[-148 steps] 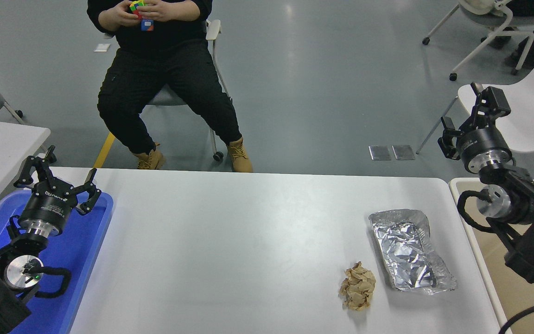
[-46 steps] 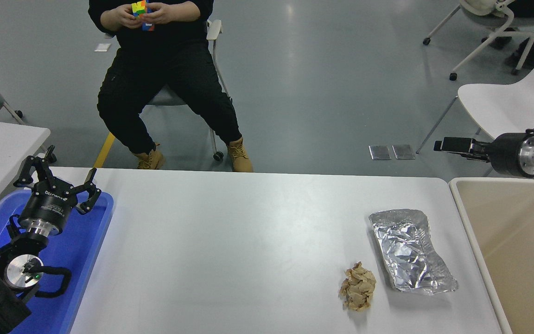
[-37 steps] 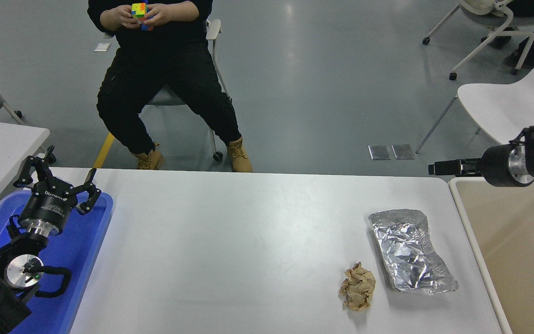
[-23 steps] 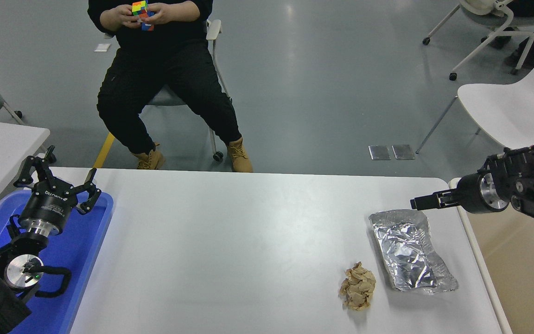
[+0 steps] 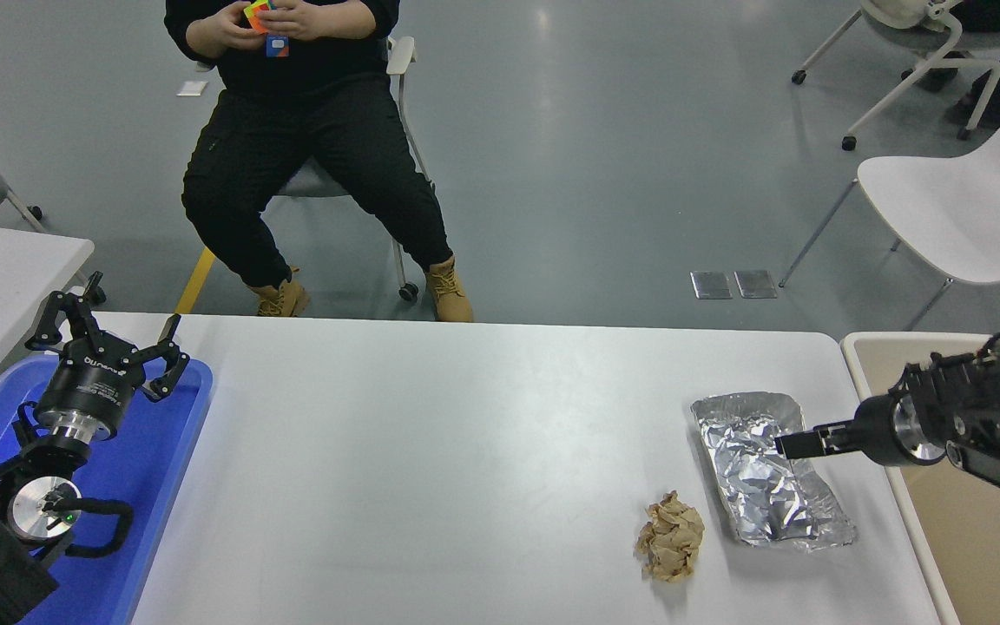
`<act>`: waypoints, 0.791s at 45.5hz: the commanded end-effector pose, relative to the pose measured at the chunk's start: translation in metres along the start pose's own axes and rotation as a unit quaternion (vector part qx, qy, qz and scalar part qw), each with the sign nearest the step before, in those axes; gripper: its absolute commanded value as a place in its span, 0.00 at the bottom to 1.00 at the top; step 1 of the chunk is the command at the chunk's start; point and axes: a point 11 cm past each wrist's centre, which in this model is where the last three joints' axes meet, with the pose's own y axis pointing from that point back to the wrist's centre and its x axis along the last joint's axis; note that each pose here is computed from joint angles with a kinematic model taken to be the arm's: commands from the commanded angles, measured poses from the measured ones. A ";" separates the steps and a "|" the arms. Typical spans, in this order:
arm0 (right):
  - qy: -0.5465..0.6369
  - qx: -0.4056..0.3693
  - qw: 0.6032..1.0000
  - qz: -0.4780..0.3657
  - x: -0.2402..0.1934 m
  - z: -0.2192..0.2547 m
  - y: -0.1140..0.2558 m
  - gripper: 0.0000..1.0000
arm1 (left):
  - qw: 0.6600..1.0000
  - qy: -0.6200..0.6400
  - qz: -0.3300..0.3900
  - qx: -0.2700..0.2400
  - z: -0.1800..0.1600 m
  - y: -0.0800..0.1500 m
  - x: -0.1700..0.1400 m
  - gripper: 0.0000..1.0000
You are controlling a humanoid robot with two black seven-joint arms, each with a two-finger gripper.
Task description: Clean the table surface
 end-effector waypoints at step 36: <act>0.011 0.006 1.000 -0.001 -0.046 0.001 -0.019 0.34 | 1.000 0.000 0.000 0.000 0.000 0.000 0.000 1.00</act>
